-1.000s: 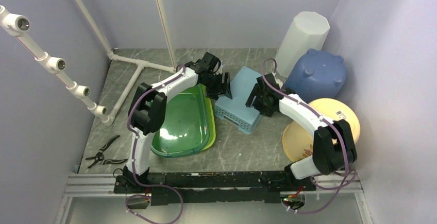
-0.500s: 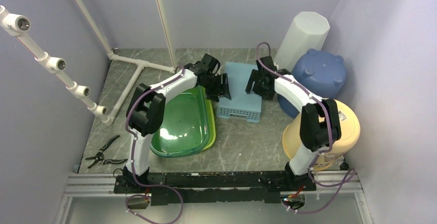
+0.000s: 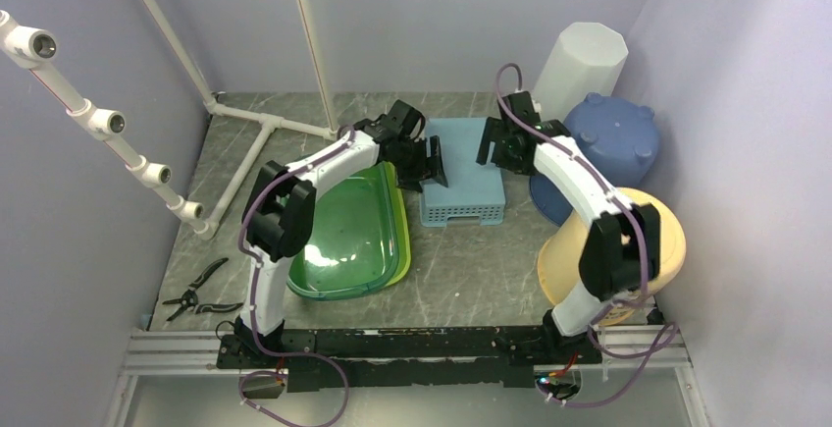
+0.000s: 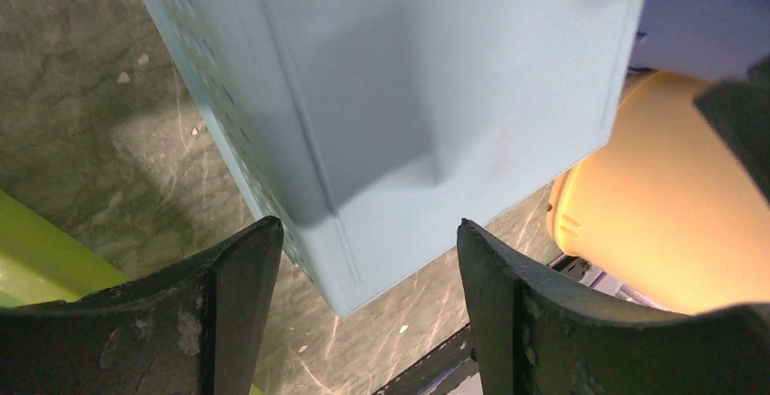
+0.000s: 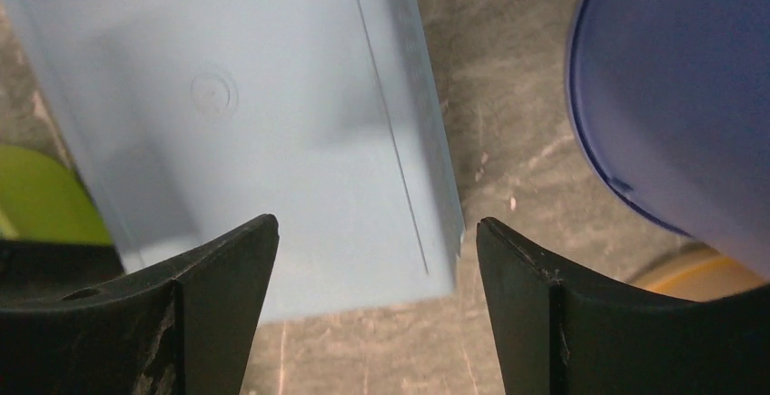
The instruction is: Turn the large container upside down
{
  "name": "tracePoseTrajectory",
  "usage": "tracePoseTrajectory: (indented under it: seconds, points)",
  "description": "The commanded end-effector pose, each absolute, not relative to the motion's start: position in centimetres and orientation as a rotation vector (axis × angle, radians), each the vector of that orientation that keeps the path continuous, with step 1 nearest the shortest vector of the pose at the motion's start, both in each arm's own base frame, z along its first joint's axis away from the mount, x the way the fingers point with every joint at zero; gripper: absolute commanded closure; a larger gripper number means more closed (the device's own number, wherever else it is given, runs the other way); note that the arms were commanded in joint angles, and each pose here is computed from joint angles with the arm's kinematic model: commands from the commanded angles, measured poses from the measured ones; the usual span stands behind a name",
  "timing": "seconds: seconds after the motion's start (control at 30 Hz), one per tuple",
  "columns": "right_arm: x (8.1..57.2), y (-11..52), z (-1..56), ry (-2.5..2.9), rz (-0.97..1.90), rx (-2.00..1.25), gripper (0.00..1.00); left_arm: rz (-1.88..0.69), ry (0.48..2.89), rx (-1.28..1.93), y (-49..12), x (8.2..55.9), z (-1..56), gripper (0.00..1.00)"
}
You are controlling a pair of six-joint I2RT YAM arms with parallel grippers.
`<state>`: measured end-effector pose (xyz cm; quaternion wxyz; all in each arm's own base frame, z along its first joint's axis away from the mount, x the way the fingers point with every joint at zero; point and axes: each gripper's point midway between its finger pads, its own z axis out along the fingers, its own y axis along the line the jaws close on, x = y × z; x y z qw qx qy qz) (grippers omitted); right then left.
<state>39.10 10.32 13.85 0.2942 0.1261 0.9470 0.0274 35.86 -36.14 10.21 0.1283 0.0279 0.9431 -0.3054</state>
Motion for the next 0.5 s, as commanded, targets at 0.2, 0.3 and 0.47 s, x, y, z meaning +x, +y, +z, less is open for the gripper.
tracePoseTrajectory:
  seconds: [0.2,0.3,0.47]
  points:
    - [33.1,12.5,17.0,2.386,0.4,0.301,0.16,-0.845,2.416,0.087,-32.6,35.3,23.2,0.22]
    - [32.1,15.0,16.1,2.416,0.418,0.218,0.15,-0.653,2.413,-0.008,-28.2,34.0,23.1,0.2]
    - [31.7,18.1,16.0,2.403,0.3,0.075,0.11,-0.407,2.406,-0.139,-21.1,30.3,23.0,0.15]
